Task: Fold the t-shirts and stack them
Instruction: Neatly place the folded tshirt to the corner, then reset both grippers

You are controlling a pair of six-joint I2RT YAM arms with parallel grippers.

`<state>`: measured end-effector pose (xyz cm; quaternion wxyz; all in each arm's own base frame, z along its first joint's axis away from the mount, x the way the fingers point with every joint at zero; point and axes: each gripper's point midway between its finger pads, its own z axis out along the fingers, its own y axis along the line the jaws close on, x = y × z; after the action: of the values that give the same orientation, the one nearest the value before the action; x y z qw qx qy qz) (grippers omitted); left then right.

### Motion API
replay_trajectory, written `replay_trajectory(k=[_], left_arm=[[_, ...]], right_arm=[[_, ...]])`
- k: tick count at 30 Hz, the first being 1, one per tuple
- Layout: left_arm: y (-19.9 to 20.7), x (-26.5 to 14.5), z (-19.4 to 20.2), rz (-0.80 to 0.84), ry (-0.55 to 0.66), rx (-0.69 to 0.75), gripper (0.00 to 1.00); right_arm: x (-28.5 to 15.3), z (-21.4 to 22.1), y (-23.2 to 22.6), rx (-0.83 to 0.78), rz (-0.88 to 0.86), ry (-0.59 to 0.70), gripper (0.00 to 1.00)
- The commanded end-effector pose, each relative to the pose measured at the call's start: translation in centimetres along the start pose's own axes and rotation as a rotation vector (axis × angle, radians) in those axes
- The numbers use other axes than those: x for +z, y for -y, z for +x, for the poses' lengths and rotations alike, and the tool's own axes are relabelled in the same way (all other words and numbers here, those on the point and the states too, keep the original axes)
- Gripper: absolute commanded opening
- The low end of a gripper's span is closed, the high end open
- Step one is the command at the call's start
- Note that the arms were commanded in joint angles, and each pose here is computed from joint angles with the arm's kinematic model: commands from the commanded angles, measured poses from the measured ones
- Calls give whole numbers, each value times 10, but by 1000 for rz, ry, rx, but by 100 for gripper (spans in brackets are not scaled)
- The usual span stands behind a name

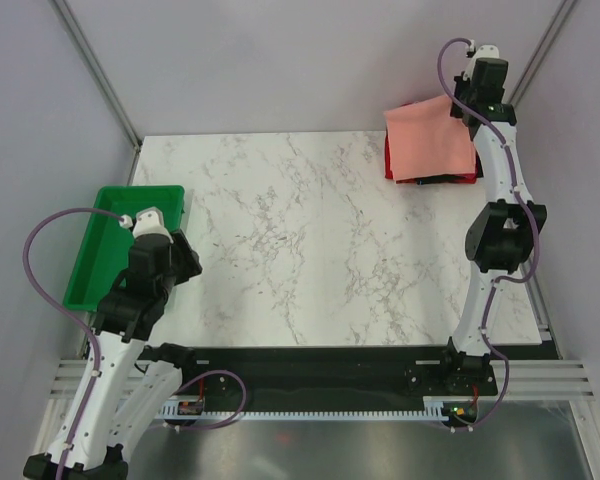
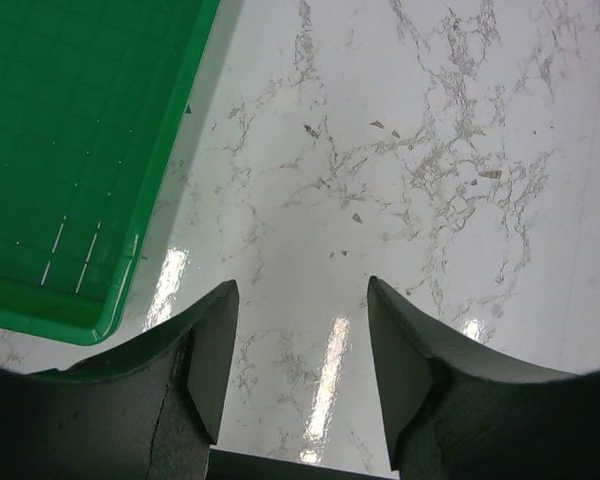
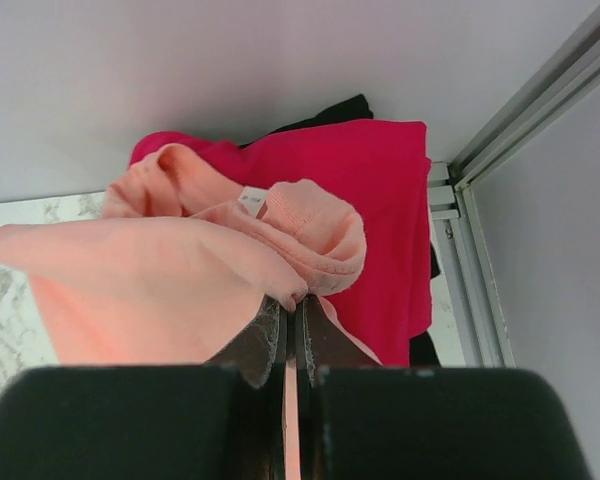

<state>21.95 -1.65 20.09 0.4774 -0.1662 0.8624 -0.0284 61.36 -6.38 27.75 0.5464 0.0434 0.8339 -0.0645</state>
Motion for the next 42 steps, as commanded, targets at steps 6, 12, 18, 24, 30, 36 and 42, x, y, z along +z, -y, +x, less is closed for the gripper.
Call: replay_trajectory(k=[6, 12, 18, 24, 30, 36, 42], left_arm=[[-4, 2, -5, -31, 17, -12, 62], [-5, 4, -5, -42, 12, -16, 62], [-5, 6, -4, -45, 6, -15, 62], [-5, 3, -6, -36, 17, -18, 62], [-5, -1, -8, -21, 40, -25, 63], [-1, -6, -11, 12, 63, -25, 64], [-1, -9, -12, 19, 73, -21, 66]], right_arm=[[57, -16, 45, 111, 133, 158, 0], [116, 25, 46, 150, 128, 189, 0], [148, 67, 44, 191, 140, 157, 1], [85, -16, 79, 239, 305, 307, 91], [-26, -132, 91, 337, 304, 539, 98], [-123, -129, 44, 545, 35, 503, 98], [-198, -30, -59, 554, -272, 277, 98]])
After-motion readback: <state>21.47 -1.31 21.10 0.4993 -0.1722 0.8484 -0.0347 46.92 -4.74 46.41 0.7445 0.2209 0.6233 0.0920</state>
